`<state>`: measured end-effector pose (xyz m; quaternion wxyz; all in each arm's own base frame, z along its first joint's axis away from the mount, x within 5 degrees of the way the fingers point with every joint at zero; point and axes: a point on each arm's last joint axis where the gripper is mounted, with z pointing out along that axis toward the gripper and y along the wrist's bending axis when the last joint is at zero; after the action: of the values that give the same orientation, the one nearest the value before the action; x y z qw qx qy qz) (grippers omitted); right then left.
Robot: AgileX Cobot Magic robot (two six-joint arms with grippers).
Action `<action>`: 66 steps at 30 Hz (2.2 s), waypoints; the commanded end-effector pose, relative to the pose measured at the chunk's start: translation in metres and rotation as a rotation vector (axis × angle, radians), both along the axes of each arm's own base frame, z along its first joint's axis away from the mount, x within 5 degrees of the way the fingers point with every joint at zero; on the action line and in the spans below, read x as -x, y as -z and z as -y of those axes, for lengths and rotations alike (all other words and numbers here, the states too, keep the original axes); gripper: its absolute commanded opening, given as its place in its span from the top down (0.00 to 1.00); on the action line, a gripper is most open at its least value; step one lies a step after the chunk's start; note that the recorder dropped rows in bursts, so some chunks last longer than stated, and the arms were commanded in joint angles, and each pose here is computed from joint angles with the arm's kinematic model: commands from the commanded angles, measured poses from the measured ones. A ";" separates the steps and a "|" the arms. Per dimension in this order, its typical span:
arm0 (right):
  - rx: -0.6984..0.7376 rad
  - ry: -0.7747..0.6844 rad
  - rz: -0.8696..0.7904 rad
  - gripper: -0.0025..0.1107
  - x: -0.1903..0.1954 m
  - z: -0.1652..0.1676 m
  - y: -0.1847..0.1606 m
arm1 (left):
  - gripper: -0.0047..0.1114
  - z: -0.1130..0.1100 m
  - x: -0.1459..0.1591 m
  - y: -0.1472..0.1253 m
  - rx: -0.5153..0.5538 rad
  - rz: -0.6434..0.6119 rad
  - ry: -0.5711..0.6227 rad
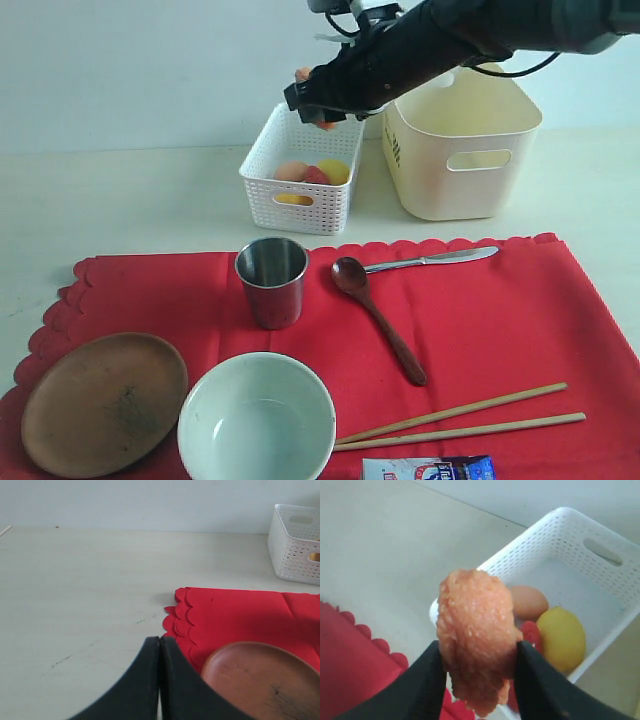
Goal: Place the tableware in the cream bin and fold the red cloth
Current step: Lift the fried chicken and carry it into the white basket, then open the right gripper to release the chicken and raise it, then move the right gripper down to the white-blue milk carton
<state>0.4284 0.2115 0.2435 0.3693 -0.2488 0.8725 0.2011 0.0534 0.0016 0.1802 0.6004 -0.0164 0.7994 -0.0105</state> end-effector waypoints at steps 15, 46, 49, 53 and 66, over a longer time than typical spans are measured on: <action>-0.017 0.051 -0.045 0.97 -0.065 -0.005 0.082 | 0.96 0.000 0.000 -0.001 0.002 0.016 -0.004; 0.142 -0.106 -0.173 0.50 -0.008 0.014 -0.022 | 0.96 0.000 0.000 -0.001 0.004 0.016 -0.004; 0.170 -0.101 -0.195 0.53 0.015 0.024 -0.025 | 0.96 0.000 0.000 -0.001 0.004 0.016 -0.004; 0.218 -0.087 -0.194 0.53 0.046 0.041 -0.024 | 0.96 0.000 0.000 -0.001 0.004 0.016 -0.004; 0.255 -0.096 -0.129 0.53 0.142 0.080 -0.049 | 0.96 0.000 0.000 -0.001 0.002 0.016 -0.004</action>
<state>0.3015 0.1383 0.2821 0.2524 -0.3166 0.9059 0.1237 0.0534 0.0016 0.1802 0.6004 -0.0164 0.7994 -0.0105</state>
